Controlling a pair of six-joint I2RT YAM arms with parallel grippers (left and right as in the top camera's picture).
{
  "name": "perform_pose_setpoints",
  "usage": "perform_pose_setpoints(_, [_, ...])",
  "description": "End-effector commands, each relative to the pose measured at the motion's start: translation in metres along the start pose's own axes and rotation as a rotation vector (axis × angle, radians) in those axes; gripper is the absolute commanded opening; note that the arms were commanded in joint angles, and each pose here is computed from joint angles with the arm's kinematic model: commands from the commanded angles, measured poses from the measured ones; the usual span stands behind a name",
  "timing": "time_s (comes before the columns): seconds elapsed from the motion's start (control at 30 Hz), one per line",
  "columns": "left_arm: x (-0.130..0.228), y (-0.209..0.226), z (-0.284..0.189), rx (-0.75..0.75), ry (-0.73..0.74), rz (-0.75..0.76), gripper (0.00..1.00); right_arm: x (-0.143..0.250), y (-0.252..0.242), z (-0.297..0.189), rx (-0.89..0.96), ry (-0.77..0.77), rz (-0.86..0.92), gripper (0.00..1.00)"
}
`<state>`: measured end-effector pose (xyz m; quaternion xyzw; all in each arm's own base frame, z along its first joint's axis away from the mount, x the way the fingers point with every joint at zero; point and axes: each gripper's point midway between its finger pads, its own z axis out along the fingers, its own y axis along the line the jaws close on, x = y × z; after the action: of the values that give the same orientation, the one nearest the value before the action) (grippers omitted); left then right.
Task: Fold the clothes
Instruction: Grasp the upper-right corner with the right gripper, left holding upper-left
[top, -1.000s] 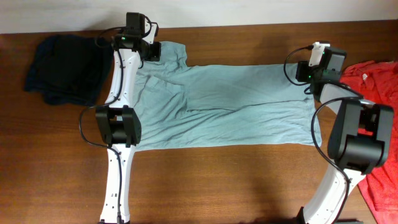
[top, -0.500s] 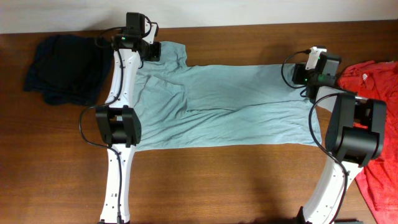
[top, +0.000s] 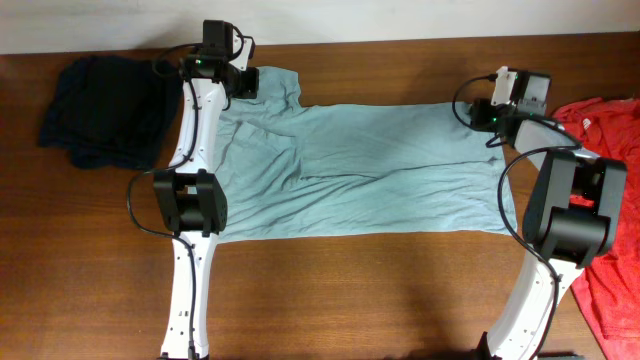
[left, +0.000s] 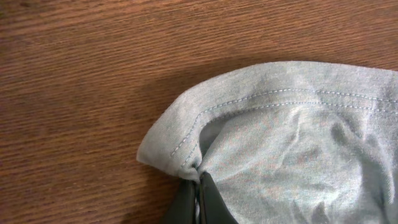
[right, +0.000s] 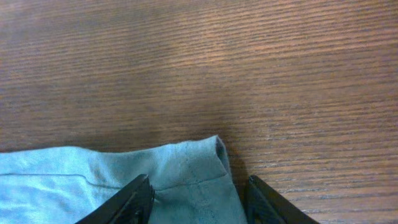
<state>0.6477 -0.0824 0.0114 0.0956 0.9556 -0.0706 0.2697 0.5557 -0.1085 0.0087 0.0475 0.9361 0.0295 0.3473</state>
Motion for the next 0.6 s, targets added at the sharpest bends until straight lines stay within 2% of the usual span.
perform_pose_setpoints(0.0, [0.0040, 0.0005, 0.0066, -0.006, 0.006, -0.001, 0.02, -0.0020, 0.0034, 0.0074, -0.015, 0.025, 0.008, 0.50])
perform_pose_setpoints(0.17, [0.0040, 0.0005, 0.0066, -0.006, 0.006, -0.001, 0.02, -0.0039, -0.0016, 0.0070, 0.014, 0.026, 0.007, 0.50])
perform_pose_setpoints(0.23, [0.0039, 0.0005, 0.0066, -0.006, 0.006, -0.001, 0.02, -0.0029, -0.0034, 0.0082, 0.023, 0.027, 0.007, 0.45])
perform_pose_setpoints(0.4, [0.0029, 0.0011, 0.0065, -0.007, 0.002, -0.001, 0.02, -0.0033, -0.0043, 0.0082, 0.028, 0.026, 0.007, 0.22])
perform_pose_setpoints(0.5, [0.0029, 0.0011, 0.0065, -0.007, 0.002, -0.001, 0.02, -0.0034, -0.0044, 0.0082, 0.029, 0.025, 0.007, 0.18])
perform_pose_setpoints(0.57, [0.0029, 0.0011, 0.0065, -0.007, 0.002, 0.000, 0.02, -0.0052, -0.0051, 0.0082, 0.032, 0.018, 0.005, 0.12])
